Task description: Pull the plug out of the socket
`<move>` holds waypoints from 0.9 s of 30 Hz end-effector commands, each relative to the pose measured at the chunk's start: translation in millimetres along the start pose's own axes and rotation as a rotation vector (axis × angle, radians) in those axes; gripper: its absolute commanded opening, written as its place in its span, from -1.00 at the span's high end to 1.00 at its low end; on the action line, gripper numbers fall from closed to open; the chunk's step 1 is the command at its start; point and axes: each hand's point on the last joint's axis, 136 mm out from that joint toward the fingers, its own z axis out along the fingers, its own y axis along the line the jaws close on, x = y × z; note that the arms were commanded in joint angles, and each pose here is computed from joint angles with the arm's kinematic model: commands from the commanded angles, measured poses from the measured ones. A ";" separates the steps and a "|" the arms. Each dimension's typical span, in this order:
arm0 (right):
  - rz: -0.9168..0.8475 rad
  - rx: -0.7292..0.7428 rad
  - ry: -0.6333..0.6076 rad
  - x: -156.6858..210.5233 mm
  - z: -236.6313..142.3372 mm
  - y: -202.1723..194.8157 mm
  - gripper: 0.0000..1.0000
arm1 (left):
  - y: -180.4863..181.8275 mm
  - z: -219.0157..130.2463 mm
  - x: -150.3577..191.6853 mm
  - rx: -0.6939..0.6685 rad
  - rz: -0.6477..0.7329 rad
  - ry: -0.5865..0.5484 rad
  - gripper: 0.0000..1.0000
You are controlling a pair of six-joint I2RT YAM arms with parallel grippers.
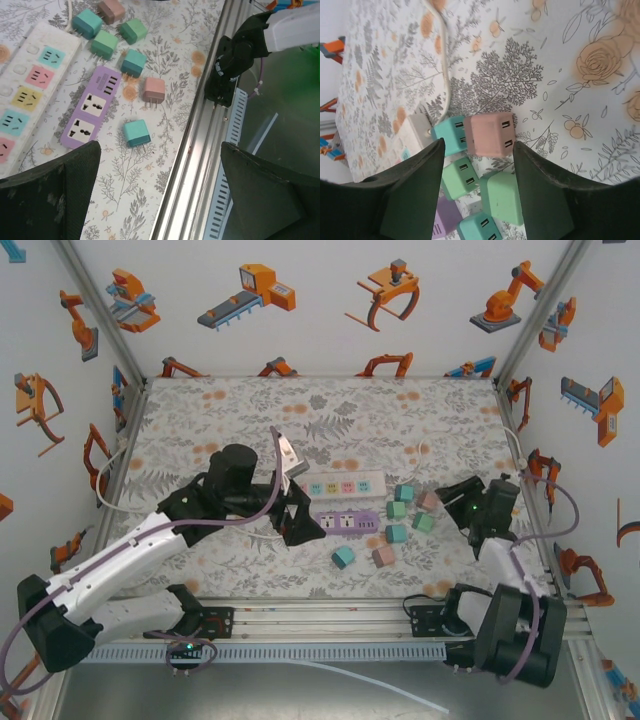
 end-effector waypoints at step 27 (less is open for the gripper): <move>-0.753 0.241 -0.228 -66.0 68.0 18.9 -0.98 | 215.9 -208.8 109.5 -1.594 -0.176 -0.228 -0.94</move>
